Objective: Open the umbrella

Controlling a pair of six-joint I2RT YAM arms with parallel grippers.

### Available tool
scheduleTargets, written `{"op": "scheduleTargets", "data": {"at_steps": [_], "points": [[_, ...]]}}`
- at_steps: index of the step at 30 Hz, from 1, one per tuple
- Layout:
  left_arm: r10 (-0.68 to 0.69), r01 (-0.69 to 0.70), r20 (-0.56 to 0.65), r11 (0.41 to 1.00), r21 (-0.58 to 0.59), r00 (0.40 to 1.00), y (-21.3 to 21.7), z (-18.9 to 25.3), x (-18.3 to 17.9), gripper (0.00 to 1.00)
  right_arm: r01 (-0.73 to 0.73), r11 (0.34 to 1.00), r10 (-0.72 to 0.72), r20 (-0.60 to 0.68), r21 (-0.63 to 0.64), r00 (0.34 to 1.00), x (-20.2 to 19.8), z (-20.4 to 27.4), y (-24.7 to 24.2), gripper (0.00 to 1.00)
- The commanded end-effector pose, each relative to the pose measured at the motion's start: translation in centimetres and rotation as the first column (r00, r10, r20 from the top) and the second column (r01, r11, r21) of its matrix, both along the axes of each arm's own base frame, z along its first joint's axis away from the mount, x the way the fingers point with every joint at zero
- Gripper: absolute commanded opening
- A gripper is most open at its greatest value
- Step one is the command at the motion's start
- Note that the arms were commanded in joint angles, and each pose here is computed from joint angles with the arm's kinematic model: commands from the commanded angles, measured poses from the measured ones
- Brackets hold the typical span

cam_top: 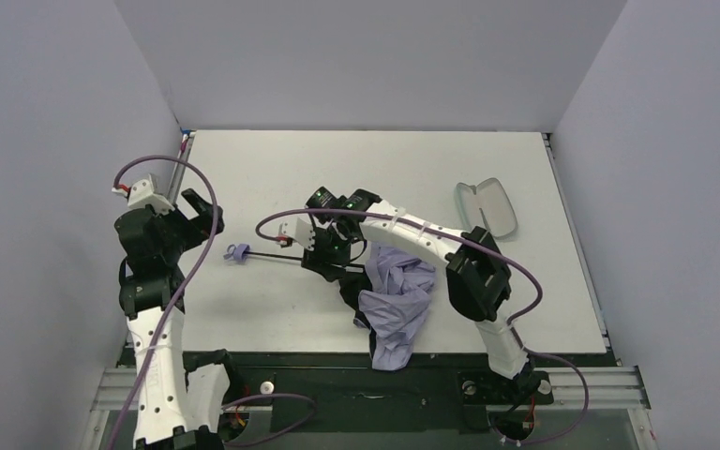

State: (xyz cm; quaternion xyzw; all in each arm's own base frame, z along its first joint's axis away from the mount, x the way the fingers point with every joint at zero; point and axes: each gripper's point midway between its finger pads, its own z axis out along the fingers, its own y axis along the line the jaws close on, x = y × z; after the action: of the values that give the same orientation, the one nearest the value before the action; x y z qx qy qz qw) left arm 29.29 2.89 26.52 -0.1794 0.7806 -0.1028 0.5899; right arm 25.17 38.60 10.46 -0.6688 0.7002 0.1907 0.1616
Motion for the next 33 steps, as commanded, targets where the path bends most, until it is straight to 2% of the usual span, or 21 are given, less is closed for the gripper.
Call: {"op": "scheduleTargets", "data": {"at_steps": [1, 10, 16, 18, 21, 22, 23, 25, 26, 27, 28, 29, 30, 33], "points": [[-0.001, -0.002, -0.030, 0.996, -0.094, 1.000, -0.2, 0.0, -0.4, 0.97, -0.028, 0.999, 0.029, 0.083, -0.016, 0.996, 1.5, 0.3, 1.0, 0.53], [-0.041, 0.043, 0.033, 0.998, -0.050, 0.999, -0.8, 0.9, -0.7, 0.97, -0.001, 0.992, 0.022, 0.160, -0.129, 0.987, 3.6, -4.3, 1.3, 0.51], [-0.019, 0.021, 0.065, 0.999, -0.031, 0.998, -0.4, 1.8, -0.8, 0.97, 0.033, 0.985, 0.000, 0.192, -0.171, 0.981, 4.4, -6.3, 1.4, 0.44], [0.036, -0.035, 0.042, 0.998, -0.044, 0.998, 0.4, 1.6, -0.9, 0.97, 0.058, 0.983, -0.021, 0.207, -0.175, 0.978, 4.7, -6.8, 1.4, 0.37], [0.063, -0.062, 0.014, 0.997, -0.054, 0.998, 0.9, 2.0, -0.6, 0.97, 0.071, 0.986, -0.037, 0.219, -0.150, 0.975, 4.8, -6.1, 1.7, 0.18], [0.064, -0.063, 0.018, 0.996, -0.056, 0.998, 1.0, 2.3, -0.4, 0.97, 0.076, 0.990, -0.048, 0.225, -0.121, 0.973, 5.0, -5.5, 2.1, 0.07], [0.056, -0.054, 0.036, 0.997, -0.052, 0.998, 1.0, 3.0, 0.0, 0.97, 0.089, 0.993, -0.070, 0.227, -0.075, 0.971, 5.1, -4.0, 2.6, 0.02], [0.042, -0.039, 0.087, 0.999, -0.037, 0.995, 1.0, 4.5, 0.8, 0.97, 0.150, 0.987, -0.161, 0.242, 0.064, 0.957, 6.0, -0.4, 3.7, 0.00], [0.039, -0.036, 0.109, 0.999, -0.028, 0.993, 1.1, 5.2, 1.0, 0.97, 0.185, 0.967, -0.228, 0.263, 0.177, 0.937, 7.7, 1.7, 4.7, 0.00], [0.035, -0.033, 0.134, 0.999, -0.017, 0.990, 1.2, 5.9, 1.5, 0.97, 0.239, 0.930, -0.305, 0.223, 0.280, 0.926, 7.6, 4.4, 4.8, 0.00], [0.031, -0.030, 0.144, 0.999, -0.012, 0.989, 1.3, 6.4, 2.0, 0.97, 0.266, 0.872, -0.378, 0.219, 0.410, 0.900, 9.5, 7.4, 5.4, 0.00], [0.022, -0.022, 0.164, 1.000, -0.004, 0.986, 1.3, 7.0, 2.3, 0.97, 0.324, 0.807, -0.451, 0.161, 0.494, 0.878, 10.0, 10.0, 4.7, 0.00], [0.006, -0.006, 0.175, 1.000, 0.001, 0.985, 1.2, 7.6, 2.8, 0.97, 0.305, 0.728, -0.488, 0.152, 0.614, 0.860, 10.7, 14.3, 5.0, 0.00], [-0.035, 0.031, 0.219, 0.999, 0.020, 0.975, 1.0, 9.3, 3.9, 0.97, 0.359, 0.550, -0.551, 0.005, 0.754, 0.834, 11.6, 19.5, 3.8, 0.00]]}}
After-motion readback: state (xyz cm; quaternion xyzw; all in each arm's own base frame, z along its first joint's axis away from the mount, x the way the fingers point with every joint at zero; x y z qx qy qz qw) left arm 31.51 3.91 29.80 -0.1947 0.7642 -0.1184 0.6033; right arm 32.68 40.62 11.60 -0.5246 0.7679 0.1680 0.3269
